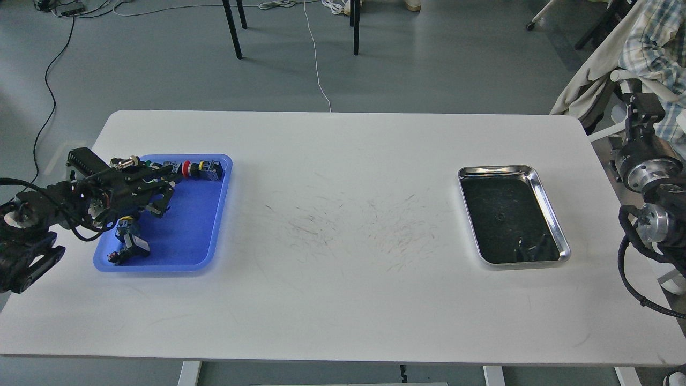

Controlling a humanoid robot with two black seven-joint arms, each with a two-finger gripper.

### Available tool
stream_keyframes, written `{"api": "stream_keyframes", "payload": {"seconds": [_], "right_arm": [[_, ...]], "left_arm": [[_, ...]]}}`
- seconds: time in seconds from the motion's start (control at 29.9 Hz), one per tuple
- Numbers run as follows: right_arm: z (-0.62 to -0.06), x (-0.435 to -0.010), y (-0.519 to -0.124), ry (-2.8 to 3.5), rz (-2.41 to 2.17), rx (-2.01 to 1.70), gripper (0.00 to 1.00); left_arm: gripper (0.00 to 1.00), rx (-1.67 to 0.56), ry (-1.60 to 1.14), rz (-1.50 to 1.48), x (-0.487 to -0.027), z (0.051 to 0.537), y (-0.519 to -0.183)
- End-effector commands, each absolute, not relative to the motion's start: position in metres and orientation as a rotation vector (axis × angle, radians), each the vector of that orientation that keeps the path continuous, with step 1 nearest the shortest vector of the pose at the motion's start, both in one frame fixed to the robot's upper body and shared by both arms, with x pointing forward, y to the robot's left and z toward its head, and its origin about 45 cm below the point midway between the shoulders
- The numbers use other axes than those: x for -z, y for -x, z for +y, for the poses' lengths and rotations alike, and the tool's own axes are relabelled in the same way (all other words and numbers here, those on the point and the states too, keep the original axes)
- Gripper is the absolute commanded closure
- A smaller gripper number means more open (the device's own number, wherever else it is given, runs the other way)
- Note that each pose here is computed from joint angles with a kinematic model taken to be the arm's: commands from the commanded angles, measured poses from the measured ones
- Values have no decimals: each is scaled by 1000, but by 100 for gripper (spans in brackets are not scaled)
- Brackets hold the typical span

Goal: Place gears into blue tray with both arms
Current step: 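Carry the black part into the blue tray and release it beside the chain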

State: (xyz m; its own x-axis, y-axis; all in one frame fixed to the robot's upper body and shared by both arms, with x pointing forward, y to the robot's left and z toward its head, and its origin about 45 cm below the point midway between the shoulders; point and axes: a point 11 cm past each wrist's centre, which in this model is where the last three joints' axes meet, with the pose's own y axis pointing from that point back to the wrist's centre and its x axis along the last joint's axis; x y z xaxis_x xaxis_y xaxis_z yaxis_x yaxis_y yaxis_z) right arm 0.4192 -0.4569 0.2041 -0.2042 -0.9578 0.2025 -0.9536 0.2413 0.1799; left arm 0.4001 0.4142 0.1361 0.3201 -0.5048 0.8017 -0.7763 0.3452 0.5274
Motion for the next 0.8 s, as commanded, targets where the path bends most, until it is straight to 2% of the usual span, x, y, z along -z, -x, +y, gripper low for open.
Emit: {"api": "stream_keyframes", "payload": {"seconds": [0.0,0.53,0.77], "right_arm": [[-458,-203,-418,-1779,-2245,22,4],[-459,-201,-416,-1774,-2244,26,4],[-459,-200,-416,-1774,-2241,27,4]], "left_arm": [[91,-283,-1304,-1323,-127,407,-401],[89,-274,-1288,-1286,-110,401,-390],[77,-299,-1275,-1269,-106,396,-389]]}}
